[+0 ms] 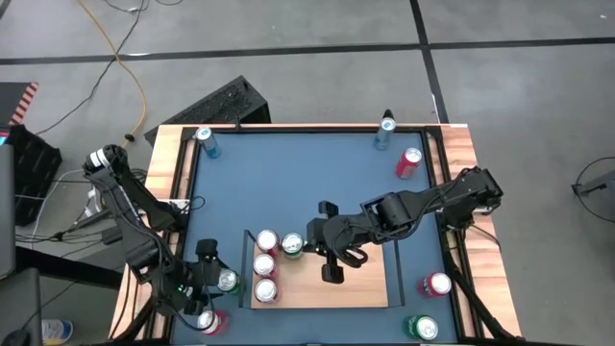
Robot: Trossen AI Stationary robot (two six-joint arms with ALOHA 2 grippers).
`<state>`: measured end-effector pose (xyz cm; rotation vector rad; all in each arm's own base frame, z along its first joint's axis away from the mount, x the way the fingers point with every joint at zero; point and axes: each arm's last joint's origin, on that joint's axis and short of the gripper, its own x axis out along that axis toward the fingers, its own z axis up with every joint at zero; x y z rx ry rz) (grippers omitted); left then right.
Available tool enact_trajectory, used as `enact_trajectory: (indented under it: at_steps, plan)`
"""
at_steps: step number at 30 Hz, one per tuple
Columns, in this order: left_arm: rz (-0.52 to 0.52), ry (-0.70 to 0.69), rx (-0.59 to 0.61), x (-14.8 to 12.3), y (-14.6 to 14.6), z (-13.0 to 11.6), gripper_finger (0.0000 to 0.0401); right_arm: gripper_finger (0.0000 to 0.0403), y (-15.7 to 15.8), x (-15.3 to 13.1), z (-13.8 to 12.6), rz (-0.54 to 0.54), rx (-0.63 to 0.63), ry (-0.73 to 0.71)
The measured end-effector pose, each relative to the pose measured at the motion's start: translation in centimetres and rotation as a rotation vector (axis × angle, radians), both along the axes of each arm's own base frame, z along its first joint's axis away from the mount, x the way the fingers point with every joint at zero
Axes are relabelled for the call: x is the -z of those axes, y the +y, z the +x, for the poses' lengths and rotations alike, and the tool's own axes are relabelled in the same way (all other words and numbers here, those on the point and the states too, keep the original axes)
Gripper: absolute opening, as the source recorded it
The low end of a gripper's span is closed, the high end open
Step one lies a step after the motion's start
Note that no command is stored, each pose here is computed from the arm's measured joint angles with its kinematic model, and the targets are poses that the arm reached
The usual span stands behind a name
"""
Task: Place canned beverage on shelf
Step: Put the left green soda can on the shelf aligned with the other green soda can
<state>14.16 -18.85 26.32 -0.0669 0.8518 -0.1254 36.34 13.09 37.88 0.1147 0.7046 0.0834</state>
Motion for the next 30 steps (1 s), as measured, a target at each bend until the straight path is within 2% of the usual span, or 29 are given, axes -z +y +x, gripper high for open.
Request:
enact_trajectory:
  at_steps: [10,18,24,30]
  plan:
    - [-0.015,-0.021,-0.007,1.7,0.0,0.0,0.0316,0.0,-0.2,0.0,0.1,0.004,0.01,0.001]
    - [0.07,-0.006,0.047,2.0,0.2,-0.1,0.0316,0.0,-0.2,0.0,0.1,0.006,0.012,0.001]
    - [0.061,-0.008,0.047,2.1,0.1,0.0,0.0316,0.0,-0.2,0.0,0.1,0.018,0.022,0.003]
    - [0.012,-0.016,0.05,3.5,0.1,0.1,0.0316,0.0,-0.2,0.0,0.1,0.019,0.022,0.002]
